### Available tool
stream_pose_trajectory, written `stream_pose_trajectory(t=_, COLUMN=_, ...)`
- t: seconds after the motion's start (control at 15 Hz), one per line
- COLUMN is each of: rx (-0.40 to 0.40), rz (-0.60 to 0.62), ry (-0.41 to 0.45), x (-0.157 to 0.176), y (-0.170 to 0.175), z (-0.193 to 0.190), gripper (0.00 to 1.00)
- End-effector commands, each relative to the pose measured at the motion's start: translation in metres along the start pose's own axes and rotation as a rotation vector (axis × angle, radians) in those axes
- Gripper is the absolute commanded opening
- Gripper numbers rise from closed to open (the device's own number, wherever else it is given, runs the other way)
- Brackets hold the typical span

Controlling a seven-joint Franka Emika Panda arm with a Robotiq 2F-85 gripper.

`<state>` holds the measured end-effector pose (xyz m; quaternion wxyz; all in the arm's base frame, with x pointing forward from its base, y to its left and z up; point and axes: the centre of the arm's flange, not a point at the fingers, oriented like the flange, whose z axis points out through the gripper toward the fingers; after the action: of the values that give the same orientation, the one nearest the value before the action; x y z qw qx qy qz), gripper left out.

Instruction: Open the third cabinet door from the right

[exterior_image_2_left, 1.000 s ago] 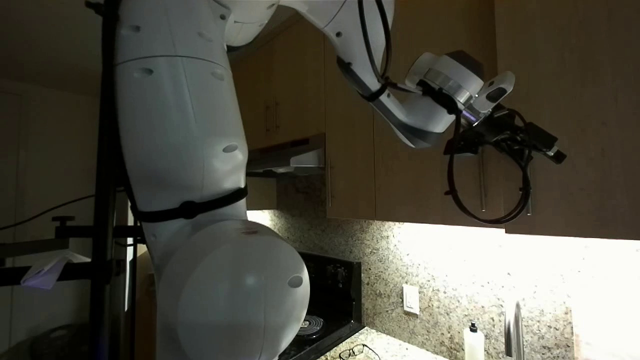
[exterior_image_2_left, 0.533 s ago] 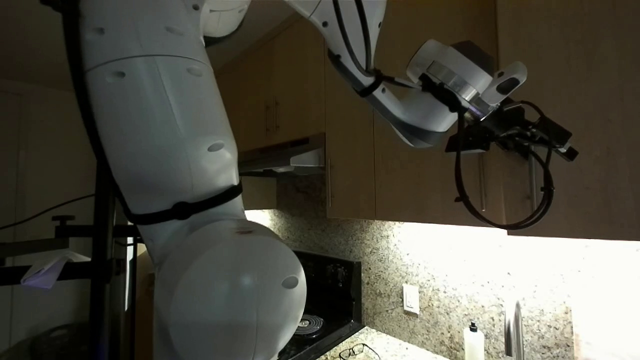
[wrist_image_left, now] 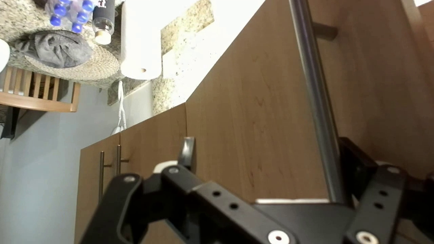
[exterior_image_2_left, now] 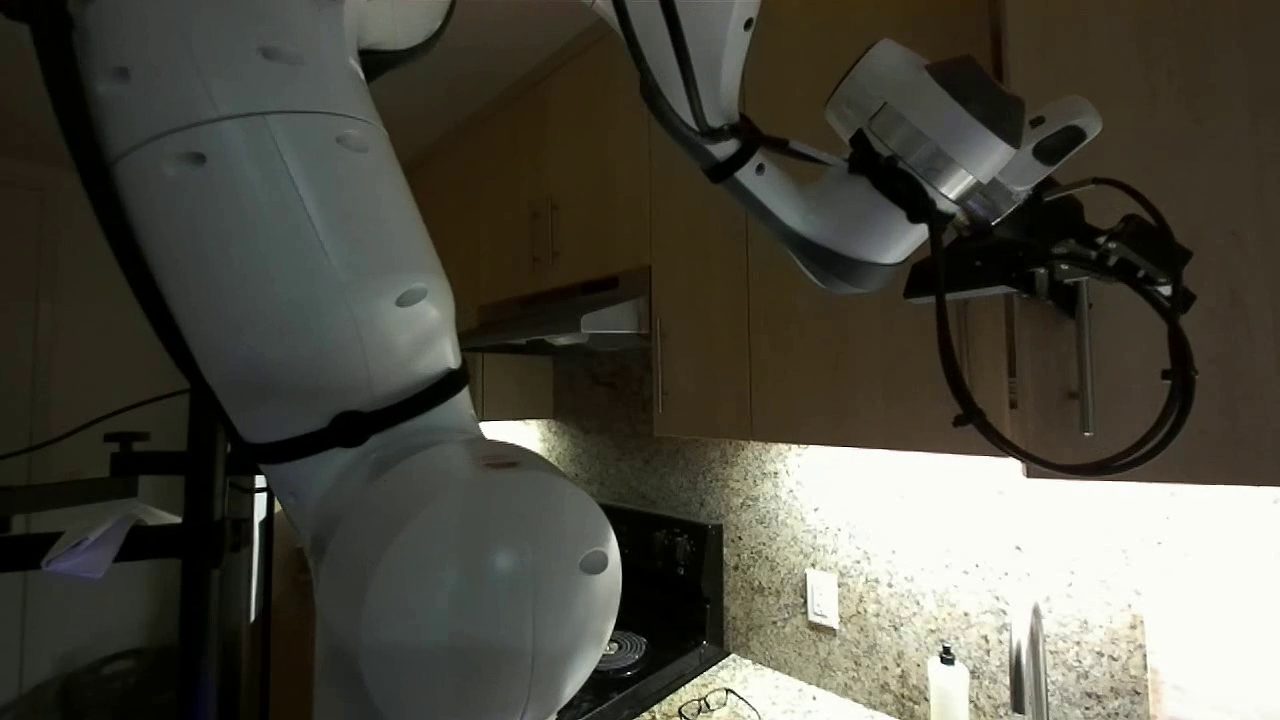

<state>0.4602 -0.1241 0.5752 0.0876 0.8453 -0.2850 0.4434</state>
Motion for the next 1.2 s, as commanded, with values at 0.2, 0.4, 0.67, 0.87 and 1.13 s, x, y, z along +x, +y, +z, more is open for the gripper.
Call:
stream_pose_trajectory(t=0.2, rx=-0.102, rz=-0.023, ry=-0.018, x=0.013, y=0.092, z=-0.006, gripper=1.00)
stream_pose_trajectory(t=0.4, rx=-0.092, rz=-0.022, ry=-0.023, x=0.010, y=0.102, z=-0.012, gripper=1.00)
stream_pose_trajectory(t=0.67, rx=0.066, rz=-0.024, ry=0.002, x=-0.005, y=0.039, z=-0.010, gripper=1.00)
stream_pose_trajectory(t=0.87, rx=0.074, rz=-0.026, ry=0.001, x=-0.005, y=0.034, z=-0.009, gripper=1.00)
stream_pose_trajectory(t=1.13, rx=0.074, rz=-0.026, ry=0.000, x=-0.005, y=0.034, z=-0.009, gripper=1.00)
